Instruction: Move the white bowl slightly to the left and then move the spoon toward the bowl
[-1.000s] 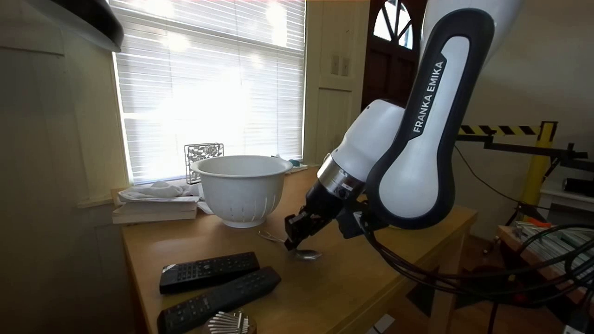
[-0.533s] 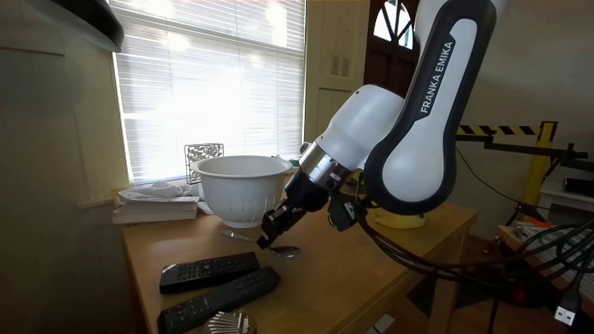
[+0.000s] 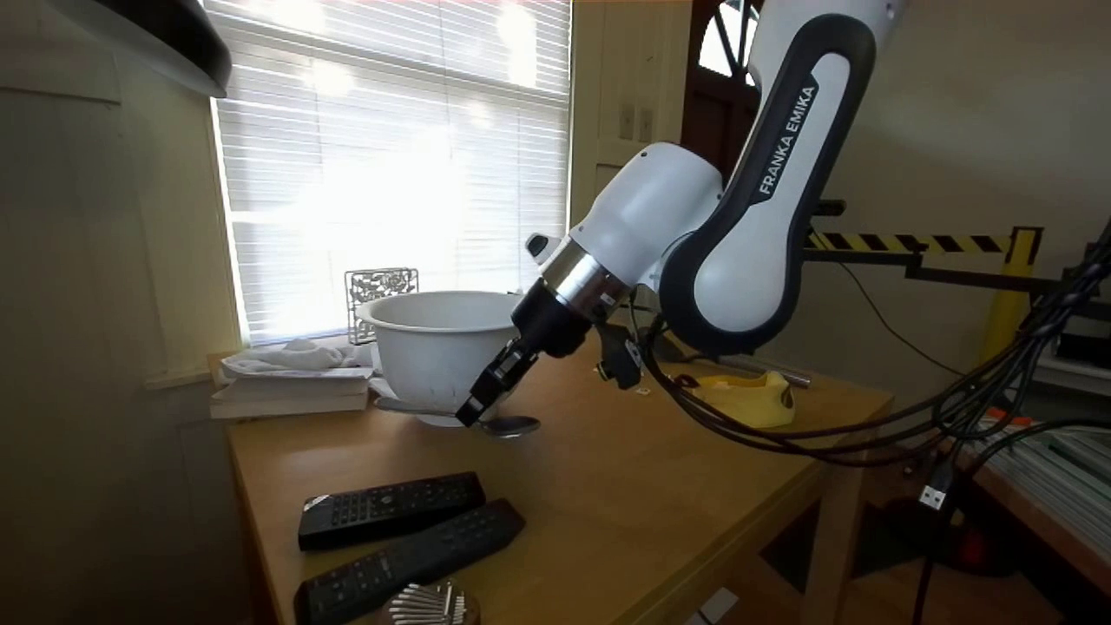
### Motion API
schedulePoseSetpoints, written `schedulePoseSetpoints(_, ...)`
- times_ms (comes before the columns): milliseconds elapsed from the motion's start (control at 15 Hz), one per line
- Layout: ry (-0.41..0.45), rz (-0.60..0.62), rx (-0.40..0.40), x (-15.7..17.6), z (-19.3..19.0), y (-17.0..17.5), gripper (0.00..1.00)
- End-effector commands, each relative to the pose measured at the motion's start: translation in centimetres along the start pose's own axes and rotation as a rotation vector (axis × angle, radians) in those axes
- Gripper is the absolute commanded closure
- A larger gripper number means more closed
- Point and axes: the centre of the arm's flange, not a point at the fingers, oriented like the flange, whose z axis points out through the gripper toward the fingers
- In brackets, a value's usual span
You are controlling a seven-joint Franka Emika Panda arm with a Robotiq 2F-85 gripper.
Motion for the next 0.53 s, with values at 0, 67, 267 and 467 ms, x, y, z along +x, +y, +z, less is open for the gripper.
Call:
schedulePoseSetpoints(0,-0.005,-0.084,0.056,0.2,1.7,1.4,0.98)
schedulePoseSetpoints(67,-0.008,-0.090,0.068,-0.2,2.3,1.6,0.98)
schedulePoseSetpoints(267,-0.018,-0.100,0.096,-1.1,3.8,1.7,0.98)
schedulePoseSetpoints(467,-0.008,-0.136,0.108,-1.6,5.1,2.0,0.98)
